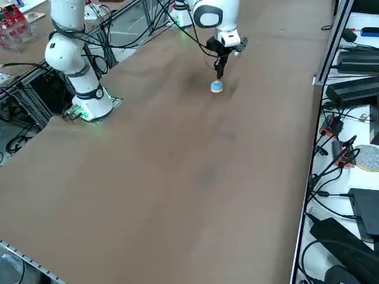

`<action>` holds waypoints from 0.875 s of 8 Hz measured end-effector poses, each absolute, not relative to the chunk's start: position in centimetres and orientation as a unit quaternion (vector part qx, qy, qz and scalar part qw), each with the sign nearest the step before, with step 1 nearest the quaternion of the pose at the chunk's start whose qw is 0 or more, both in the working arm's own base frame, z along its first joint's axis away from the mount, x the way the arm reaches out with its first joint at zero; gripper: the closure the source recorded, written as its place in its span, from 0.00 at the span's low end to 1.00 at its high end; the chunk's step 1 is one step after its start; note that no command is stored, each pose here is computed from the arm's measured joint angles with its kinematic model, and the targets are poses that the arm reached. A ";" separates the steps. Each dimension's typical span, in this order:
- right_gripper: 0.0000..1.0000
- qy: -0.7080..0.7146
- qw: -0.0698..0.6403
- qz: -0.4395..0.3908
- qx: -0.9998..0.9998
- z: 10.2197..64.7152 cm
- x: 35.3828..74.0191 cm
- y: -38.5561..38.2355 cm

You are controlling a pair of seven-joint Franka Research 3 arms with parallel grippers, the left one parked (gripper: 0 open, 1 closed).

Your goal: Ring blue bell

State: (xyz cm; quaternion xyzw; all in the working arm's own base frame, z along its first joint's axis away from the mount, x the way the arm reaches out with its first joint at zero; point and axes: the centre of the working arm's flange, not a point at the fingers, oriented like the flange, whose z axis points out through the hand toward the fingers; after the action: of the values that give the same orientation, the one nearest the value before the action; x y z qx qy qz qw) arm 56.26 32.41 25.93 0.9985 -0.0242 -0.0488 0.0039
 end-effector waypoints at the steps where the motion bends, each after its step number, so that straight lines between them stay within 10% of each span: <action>1: 0.99 -0.025 0.003 -0.046 0.999 25.5 56.0 32.3; 7: 0.99 -0.031 -0.002 -0.036 0.999 24.5 55.0 33.1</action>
State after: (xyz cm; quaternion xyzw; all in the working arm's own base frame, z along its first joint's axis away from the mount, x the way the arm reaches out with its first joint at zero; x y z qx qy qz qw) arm 54.96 33.06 24.49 0.9989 -0.0313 -0.0355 -0.0017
